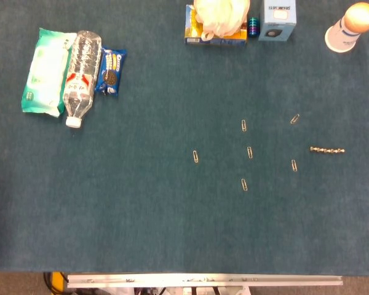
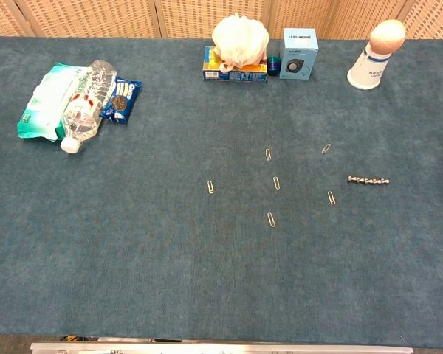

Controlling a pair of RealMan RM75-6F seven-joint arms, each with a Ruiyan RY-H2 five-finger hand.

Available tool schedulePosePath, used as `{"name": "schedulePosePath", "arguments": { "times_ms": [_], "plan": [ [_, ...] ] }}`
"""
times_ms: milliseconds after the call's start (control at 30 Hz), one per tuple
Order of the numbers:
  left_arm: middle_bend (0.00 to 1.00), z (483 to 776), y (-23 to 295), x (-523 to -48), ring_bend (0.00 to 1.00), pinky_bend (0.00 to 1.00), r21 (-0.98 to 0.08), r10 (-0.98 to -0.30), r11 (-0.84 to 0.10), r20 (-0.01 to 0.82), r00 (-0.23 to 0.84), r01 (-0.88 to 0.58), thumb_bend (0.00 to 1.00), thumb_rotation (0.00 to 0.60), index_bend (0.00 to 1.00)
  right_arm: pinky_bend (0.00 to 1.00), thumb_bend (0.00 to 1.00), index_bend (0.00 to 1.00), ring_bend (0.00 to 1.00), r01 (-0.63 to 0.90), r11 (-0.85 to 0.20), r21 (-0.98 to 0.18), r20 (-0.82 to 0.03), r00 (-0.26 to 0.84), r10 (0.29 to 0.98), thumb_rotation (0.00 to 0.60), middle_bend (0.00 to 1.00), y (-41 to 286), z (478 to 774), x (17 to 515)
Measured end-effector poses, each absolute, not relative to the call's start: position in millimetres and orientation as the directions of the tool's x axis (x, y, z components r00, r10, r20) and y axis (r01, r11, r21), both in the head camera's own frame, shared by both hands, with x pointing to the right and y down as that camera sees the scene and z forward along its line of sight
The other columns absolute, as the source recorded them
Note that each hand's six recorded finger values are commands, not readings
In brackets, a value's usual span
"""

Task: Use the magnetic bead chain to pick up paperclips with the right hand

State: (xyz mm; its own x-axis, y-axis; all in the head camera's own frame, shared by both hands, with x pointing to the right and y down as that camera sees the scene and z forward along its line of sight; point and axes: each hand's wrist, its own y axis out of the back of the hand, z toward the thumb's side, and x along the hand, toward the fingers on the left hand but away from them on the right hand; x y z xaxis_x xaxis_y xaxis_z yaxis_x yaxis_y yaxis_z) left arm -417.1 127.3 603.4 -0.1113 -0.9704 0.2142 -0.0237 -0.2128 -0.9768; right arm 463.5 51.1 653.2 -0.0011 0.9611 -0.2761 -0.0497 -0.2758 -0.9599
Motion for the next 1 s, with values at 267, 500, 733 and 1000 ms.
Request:
{"name": "schedulePosePath", "arguments": {
  "times_ms": [267, 500, 733, 1000],
  "plan": [
    [0.45, 600, 128, -418, 0.45, 0.68, -0.978, -0.972, -0.205, 0.207, -0.114, -0.031, 0.0, 0.6, 0.61, 0.25, 0.15, 0.43, 0.07, -0.055, -0.314, -0.948, -0.314, -0.005, 0.949, 0.6, 0.15, 50, 668, 458],
    [0.45, 596, 128, -421, 0.45, 0.68, -0.98, -0.973, -0.194, 0.198, -0.122, -0.043, 0.0, 0.6, 0.61, 0.24, 0.17, 0.44, 0.06, -0.065, -0.362, -0.93, -0.363, 0.004, 0.932, 0.6, 0.15, 46, 685, 450],
    [0.45, 595, 127, -425, 0.45, 0.68, -0.979, -0.971, -0.196, 0.201, -0.131, -0.046, 0.0, 0.6, 0.61, 0.24, 0.2, 0.46, 0.06, -0.087, -0.386, -0.919, -0.389, 0.024, 0.921, 0.6, 0.15, 43, 695, 438],
    [0.45, 595, 127, -427, 0.45, 0.68, -0.98, -0.969, -0.197, 0.2, -0.143, -0.041, 0.0, 0.6, 0.61, 0.23, 0.21, 0.47, 0.06, -0.098, -0.413, -0.905, -0.418, 0.037, 0.908, 0.6, 0.15, 46, 704, 430]
  ]
}}
